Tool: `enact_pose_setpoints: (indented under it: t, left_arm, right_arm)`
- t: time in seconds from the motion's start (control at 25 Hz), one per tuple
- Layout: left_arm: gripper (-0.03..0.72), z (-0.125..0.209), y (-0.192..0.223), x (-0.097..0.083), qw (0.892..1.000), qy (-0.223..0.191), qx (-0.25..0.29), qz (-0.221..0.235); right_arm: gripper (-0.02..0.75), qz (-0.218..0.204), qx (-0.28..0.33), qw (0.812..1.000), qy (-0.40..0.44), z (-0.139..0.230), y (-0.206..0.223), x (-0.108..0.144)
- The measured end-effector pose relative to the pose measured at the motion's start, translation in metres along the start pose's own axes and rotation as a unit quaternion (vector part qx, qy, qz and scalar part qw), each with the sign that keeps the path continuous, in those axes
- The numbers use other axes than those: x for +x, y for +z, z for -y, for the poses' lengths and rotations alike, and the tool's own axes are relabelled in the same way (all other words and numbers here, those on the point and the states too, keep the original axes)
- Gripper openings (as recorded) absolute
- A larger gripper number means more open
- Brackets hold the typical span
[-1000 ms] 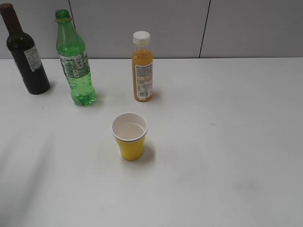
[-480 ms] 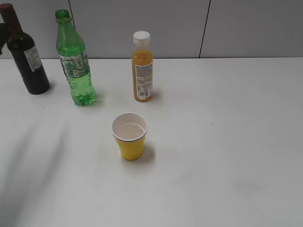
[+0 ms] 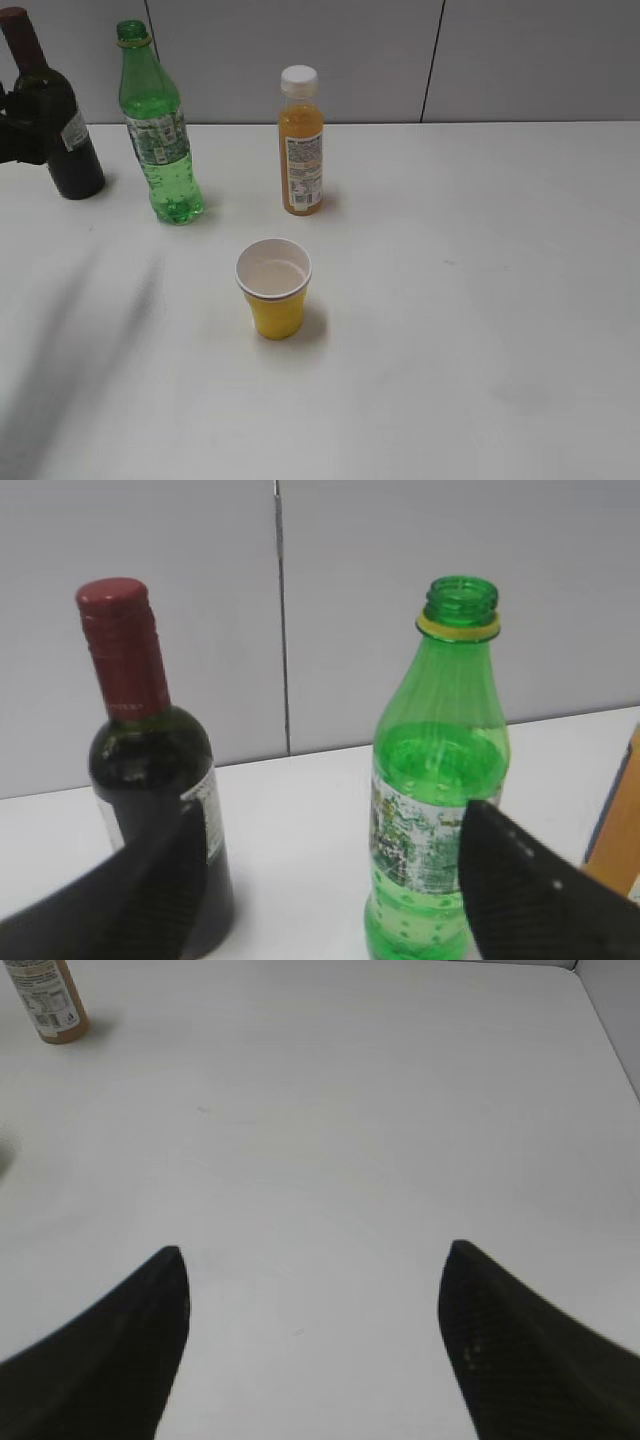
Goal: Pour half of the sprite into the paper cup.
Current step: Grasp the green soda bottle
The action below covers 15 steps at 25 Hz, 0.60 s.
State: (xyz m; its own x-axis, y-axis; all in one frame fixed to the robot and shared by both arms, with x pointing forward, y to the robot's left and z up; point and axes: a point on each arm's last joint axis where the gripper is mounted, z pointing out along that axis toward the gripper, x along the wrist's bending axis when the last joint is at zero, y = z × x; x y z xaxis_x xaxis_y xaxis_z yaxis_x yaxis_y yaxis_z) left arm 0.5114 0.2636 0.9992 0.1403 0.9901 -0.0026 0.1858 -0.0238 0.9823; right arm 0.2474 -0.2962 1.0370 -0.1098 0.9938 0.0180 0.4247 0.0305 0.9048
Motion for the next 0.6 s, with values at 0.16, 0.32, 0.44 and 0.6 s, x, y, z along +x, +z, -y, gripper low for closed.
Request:
enact_pose_setpoints:
  t: [0.16,0.32,0.44,0.6]
  left_arm:
    - [0.592,0.012,0.009,-0.004,1.000,0.001,0.006,0.020]
    - [0.592,0.021,0.017,-0.008,0.999,0.002,0.003,0.045]
    - [0.592,0.026,0.021,-0.013,0.997,0.013,-0.001,0.073]
    - [0.592,0.038,0.025,-0.016,0.996,0.003,0.007,0.086]
  right_arm:
    - [0.583,0.000,0.000,1.000,0.000,0.000,0.000,0.000]
    - [0.583,0.000,0.000,1.000,0.000,0.000,0.000,0.000]
    - [0.583,0.000,0.000,1.000,0.000,0.000,0.000,0.000]
    - [0.583,0.000,0.000,1.000,0.000,0.000,0.000,0.000]
